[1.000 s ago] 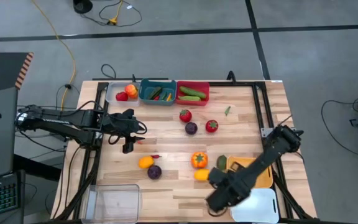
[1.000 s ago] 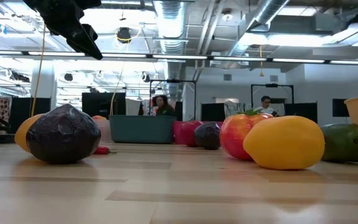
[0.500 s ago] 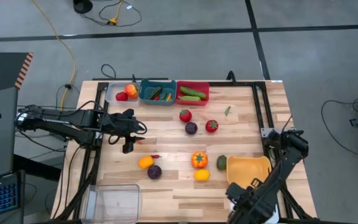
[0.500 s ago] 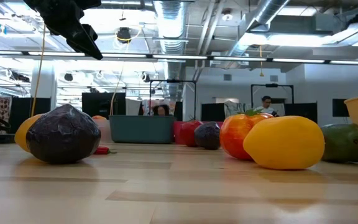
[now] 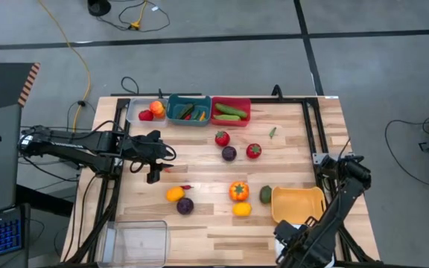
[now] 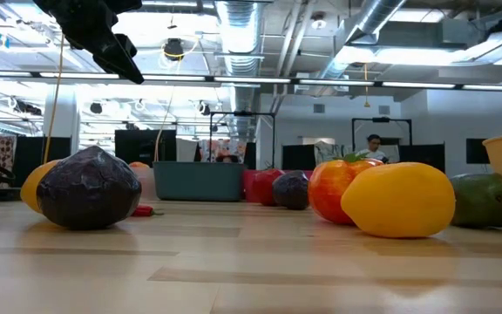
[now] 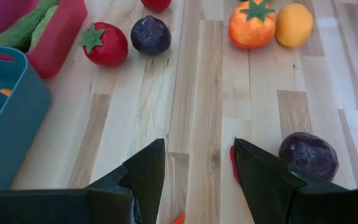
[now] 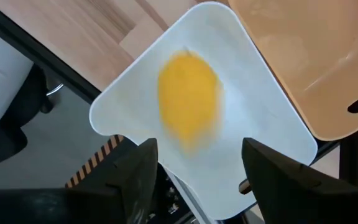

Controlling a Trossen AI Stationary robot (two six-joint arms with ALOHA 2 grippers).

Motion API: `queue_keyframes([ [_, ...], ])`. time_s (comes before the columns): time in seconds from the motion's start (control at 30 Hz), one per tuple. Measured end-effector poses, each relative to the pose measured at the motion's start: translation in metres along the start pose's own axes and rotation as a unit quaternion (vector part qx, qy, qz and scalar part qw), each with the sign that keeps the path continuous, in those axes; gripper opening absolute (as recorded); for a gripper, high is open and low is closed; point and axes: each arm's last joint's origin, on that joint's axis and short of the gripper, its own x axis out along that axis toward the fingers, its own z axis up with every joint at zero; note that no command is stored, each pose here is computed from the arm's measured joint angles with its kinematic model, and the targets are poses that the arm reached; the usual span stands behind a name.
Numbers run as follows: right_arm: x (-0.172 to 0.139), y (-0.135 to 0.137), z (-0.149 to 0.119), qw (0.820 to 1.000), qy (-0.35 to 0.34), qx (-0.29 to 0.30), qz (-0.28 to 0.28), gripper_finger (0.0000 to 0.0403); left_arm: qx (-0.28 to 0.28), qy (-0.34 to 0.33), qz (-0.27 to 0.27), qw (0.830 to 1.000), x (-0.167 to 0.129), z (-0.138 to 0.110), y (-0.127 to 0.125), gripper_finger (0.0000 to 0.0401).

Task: Sort produce into baskets
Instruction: Put the lemon into the white bin

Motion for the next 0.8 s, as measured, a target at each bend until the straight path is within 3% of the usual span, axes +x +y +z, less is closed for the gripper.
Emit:
queue_keyframes([
  [0.23, 0.000, 0.000, -0.001, 1.000, 0.020, 0.001, -0.002, 0.0266, 0.008, 0.008, -0.007, 1.000, 0.000, -0.001, 0.000, 0.0178],
  [0.53, -0.001, 0.000, 0.005, 1.000, 0.021, 0.007, -0.001, 0.0266, 0.008, 0.034, -0.142, 0.989, 0.006, -0.002, -0.009, 0.0178],
  [0.8, -0.002, 0.001, 0.018, 1.000, 0.023, 0.020, 0.001, 0.0266, -0.006, 0.105, -0.146, 0.984, 0.037, -0.005, -0.014, 0.0207],
])
